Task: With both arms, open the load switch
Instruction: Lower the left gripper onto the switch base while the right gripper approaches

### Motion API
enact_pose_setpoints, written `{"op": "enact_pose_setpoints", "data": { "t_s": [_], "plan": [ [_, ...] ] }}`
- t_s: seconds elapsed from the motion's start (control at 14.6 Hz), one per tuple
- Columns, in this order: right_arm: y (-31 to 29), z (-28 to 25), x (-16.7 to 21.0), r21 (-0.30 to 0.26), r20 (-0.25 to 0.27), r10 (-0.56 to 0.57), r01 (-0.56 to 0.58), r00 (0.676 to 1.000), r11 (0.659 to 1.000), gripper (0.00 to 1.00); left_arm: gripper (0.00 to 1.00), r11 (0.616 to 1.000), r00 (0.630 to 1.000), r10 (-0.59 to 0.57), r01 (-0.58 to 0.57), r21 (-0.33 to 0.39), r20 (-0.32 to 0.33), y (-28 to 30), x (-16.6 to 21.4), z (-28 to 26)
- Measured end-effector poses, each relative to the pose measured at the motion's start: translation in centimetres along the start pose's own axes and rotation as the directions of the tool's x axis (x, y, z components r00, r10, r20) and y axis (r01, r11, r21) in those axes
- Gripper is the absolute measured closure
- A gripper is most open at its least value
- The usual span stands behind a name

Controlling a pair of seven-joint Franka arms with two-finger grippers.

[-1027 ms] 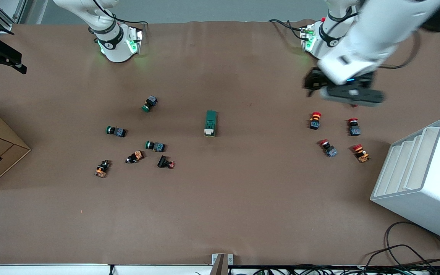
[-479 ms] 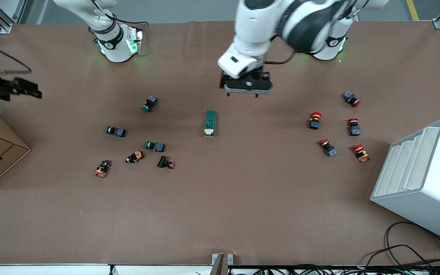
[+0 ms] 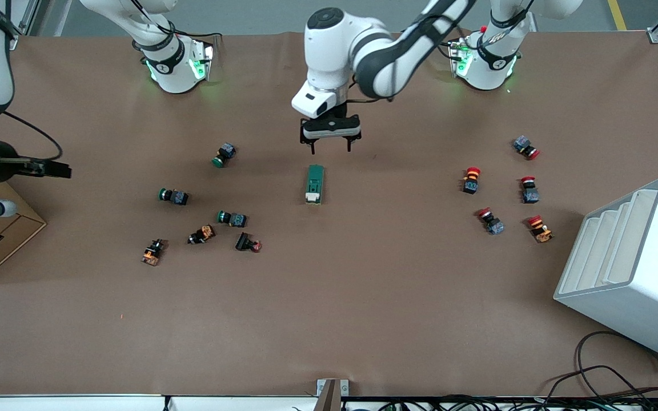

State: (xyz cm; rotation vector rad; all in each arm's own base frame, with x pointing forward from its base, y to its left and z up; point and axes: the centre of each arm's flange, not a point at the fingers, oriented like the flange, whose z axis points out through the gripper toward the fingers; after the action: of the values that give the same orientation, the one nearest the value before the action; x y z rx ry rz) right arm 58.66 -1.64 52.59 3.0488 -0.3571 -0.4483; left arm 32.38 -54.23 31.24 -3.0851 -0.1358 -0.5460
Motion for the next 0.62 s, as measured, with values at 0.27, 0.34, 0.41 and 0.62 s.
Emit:
{"op": "enact_pose_setpoints", "data": {
  "t_s": [0.27,0.34,0.41,0.62],
  "plan": [
    [-7.8,2.7,0.3,0.058,0.072,0.300,-0.304,0.951,0.951,0.00,0.00,1.000,0.988,0.016,-0.017,-0.007,-0.151,1.8,-7.4,5.1],
    [-10.2,3.6,0.3,0.046,0.073,0.374,-0.377,0.925,0.925,0.00,0.00,1.000,0.983,0.021,-0.025,-0.017,-0.185,1.9,-8.7,6.3],
    [-13.2,4.7,0.1,0.034,0.068,0.452,-0.454,0.890,0.890,0.00,0.00,0.999,0.976,0.023,-0.030,-0.031,-0.218,1.9,-9.9,7.7],
    [-22.8,8.2,-1.6,0.018,0.041,0.647,-0.648,0.761,0.761,0.00,0.00,0.995,0.954,0.034,-0.059,-0.076,-0.297,1.3,-12.2,11.4]
  ]
}}
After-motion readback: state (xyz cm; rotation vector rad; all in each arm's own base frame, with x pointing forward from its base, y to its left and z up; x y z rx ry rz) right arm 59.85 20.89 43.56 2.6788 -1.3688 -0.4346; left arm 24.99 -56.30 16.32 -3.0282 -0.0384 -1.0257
